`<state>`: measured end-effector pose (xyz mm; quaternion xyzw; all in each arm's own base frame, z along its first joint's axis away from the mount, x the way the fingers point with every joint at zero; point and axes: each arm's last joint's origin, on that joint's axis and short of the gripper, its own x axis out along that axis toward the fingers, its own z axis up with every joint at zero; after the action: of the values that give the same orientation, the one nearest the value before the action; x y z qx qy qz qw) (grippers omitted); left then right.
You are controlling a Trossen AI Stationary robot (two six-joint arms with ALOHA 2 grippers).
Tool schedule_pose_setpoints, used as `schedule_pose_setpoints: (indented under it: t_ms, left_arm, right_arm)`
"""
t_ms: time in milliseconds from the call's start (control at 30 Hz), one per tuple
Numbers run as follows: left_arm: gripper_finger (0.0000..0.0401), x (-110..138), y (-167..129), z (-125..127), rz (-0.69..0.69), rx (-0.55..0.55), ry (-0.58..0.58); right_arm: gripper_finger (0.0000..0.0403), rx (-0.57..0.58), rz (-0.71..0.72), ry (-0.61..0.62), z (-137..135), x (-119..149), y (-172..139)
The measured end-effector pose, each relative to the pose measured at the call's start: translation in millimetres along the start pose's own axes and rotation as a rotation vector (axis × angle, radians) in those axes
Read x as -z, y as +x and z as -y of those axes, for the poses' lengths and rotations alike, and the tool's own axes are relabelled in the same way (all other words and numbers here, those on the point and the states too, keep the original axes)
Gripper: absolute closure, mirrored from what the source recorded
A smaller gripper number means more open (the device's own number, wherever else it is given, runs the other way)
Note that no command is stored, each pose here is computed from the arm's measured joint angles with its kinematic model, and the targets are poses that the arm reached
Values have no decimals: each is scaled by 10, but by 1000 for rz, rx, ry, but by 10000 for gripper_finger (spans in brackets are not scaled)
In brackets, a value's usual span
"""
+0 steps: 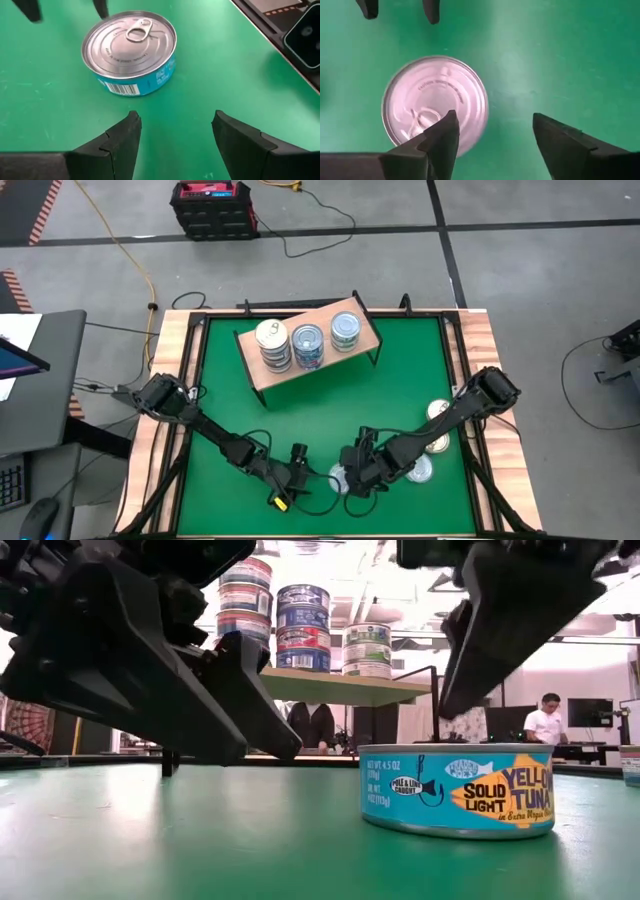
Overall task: Stack canned seafood by type on shelf
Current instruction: Stack the yellow blue tuna can on top of the blue tuna can on the shelf
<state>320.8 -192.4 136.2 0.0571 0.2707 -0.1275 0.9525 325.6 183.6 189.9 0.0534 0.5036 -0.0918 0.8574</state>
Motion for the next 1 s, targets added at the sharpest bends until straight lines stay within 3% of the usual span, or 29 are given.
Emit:
schedule_pose_setpoints:
  t_ms: [333,767,1000]
  left_arm:
    - [165,22,-13,39,-14,-15,-57]
    - [165,18,-13,41,-12,-7,-62]
    - [165,-97,-25,140,16,17,-44]
  right_arm:
    - [138,-43,48,73,171,74,285]
    - [323,-25,41,188,282,114,372]
    - [376,9,34,242,402,59,412]
